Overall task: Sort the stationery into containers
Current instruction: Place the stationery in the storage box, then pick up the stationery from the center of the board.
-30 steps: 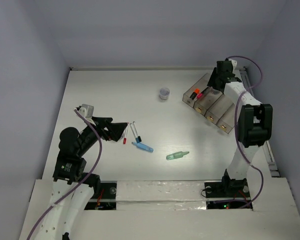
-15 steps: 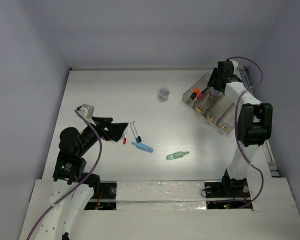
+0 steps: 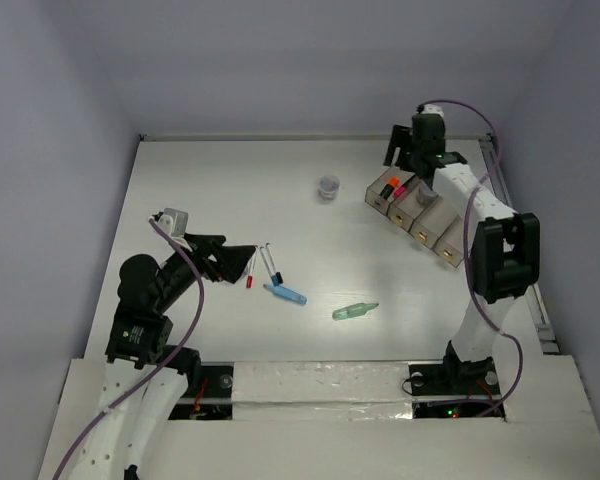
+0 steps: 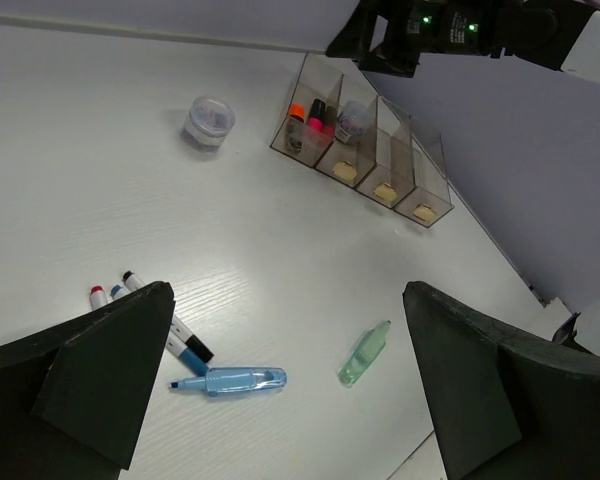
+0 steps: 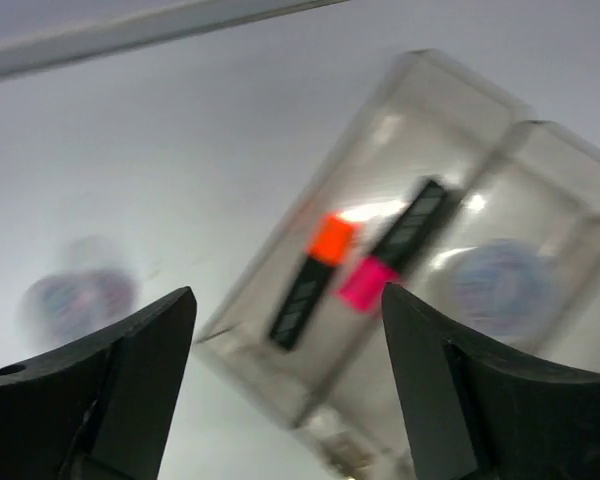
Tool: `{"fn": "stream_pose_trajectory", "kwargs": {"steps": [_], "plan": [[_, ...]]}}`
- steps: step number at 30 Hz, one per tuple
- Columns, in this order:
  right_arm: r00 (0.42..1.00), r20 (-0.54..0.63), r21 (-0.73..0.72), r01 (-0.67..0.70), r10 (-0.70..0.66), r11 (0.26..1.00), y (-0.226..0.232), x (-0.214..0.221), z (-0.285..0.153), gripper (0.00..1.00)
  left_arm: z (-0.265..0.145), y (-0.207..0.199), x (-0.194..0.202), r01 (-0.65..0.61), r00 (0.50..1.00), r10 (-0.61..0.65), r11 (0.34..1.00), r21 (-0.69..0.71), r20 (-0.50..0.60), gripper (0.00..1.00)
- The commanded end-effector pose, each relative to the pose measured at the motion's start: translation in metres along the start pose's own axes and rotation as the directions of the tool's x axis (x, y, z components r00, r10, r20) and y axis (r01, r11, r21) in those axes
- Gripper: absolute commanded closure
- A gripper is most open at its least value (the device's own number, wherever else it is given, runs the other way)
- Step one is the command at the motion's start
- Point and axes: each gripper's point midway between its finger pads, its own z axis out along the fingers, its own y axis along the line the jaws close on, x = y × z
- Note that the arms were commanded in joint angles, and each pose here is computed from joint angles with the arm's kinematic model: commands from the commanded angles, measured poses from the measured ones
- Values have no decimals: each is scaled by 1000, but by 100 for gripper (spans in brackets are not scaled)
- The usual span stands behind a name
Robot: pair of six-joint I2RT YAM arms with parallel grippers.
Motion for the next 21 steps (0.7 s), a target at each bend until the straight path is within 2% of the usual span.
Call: {"fn": "stream_pose_trajectory", "kwargs": {"steps": [1, 6, 8, 9, 14, 21], "plan": [[987, 48, -202, 159, -152, 966, 96, 0, -12, 18, 0, -7, -8, -26, 999, 25, 999, 27, 31, 1], [962, 0, -275, 262, -273, 925, 155, 31, -7, 3, 0, -6, -8, -26, 999, 25, 999, 26, 30, 1], [952, -12, -278, 292, -307, 915, 167, 37, 4, 1, 0, -6, -8, -26, 999, 25, 999, 28, 29, 1], [939, -61, -271, 310, -338, 911, 171, 53, 16, 0, -1, -7, -9, -28, 999, 27, 999, 29, 33, 1], [922, -138, -224, 326, -362, 918, 168, 75, 38, 0, -1, -8, -9, -28, 999, 27, 999, 32, 32, 1], [900, -183, -267, 341, -395, 901, 177, 107, 46, 1, 0, -7, -7, -26, 999, 25, 999, 33, 26, 1]]}}
